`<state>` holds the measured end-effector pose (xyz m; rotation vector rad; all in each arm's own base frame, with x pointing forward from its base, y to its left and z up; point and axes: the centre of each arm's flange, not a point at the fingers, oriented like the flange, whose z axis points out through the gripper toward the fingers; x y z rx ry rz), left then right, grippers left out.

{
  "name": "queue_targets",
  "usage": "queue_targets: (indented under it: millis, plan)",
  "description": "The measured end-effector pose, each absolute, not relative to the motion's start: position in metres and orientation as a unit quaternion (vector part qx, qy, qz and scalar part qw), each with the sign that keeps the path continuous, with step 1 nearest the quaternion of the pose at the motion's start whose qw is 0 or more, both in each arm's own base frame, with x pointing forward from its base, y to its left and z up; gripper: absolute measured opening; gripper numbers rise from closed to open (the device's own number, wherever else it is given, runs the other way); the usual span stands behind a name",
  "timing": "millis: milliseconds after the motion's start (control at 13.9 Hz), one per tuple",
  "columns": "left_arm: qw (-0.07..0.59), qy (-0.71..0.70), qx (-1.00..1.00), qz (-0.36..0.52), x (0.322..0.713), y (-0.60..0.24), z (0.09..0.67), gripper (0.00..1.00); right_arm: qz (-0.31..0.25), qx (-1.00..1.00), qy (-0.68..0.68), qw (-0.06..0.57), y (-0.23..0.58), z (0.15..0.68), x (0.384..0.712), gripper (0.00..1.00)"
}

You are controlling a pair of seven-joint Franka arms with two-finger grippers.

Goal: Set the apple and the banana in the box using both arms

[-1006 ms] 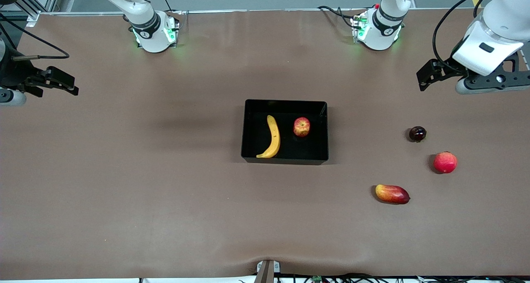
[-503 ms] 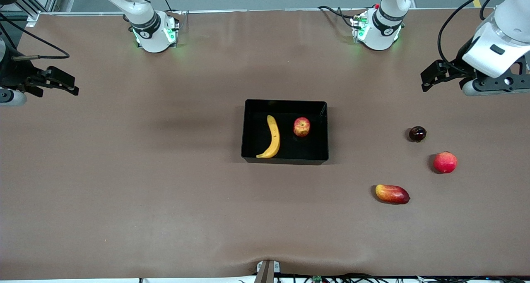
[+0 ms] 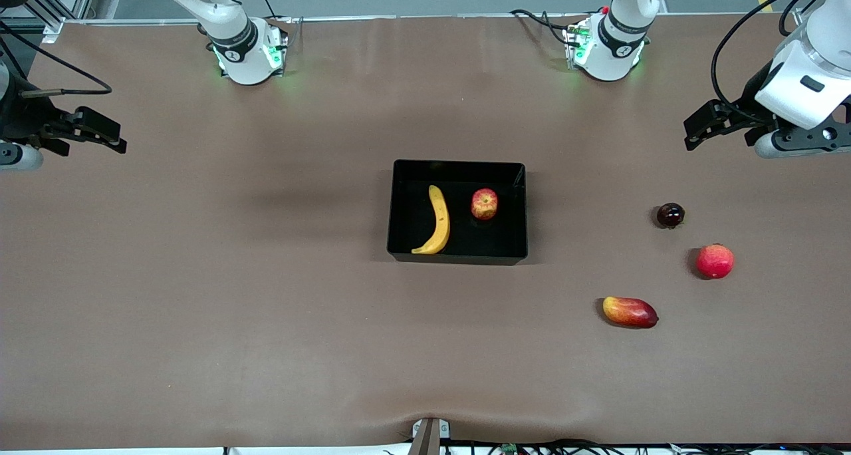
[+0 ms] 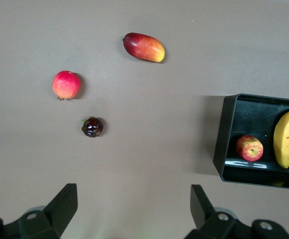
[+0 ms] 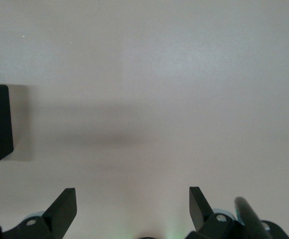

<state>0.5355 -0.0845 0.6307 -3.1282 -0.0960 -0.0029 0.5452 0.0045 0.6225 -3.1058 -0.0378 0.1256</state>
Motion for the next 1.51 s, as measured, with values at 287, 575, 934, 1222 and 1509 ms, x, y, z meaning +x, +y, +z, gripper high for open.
queue_targets:
  millis: [287, 575, 934, 1222, 1509]
  plan:
    - [0.005, -0.029, -1.000, -0.006, 0.5365, -0.0863, 0.6316, 1.00, 0.040, -0.999, -0.012, 0.017, 0.0045, 0.6225, 0.5452, 1.00]
    - [0.005, -0.031, -0.999, -0.005, 0.5377, -0.0845, 0.6300, 1.00, 0.040, -0.999, -0.012, 0.017, 0.0045, 0.6225, 0.5452, 1.00]
    - [0.005, -0.032, -0.999, -0.005, 0.5380, -0.0833, 0.6295, 1.00, 0.040, -0.999, -0.012, 0.017, 0.0045, 0.6225, 0.5452, 1.00]
    - [0.005, -0.032, -0.999, -0.003, 0.5377, -0.0833, 0.6292, 1.00, 0.040, -0.999, -0.012, 0.017, 0.0046, 0.6225, 0.5452, 1.00]
    - [0.005, -0.032, -0.999, -0.001, 0.5373, -0.0836, 0.6285, 1.00, 0.041, -0.999, -0.017, 0.016, 0.0097, 0.6225, 0.5452, 1.00]
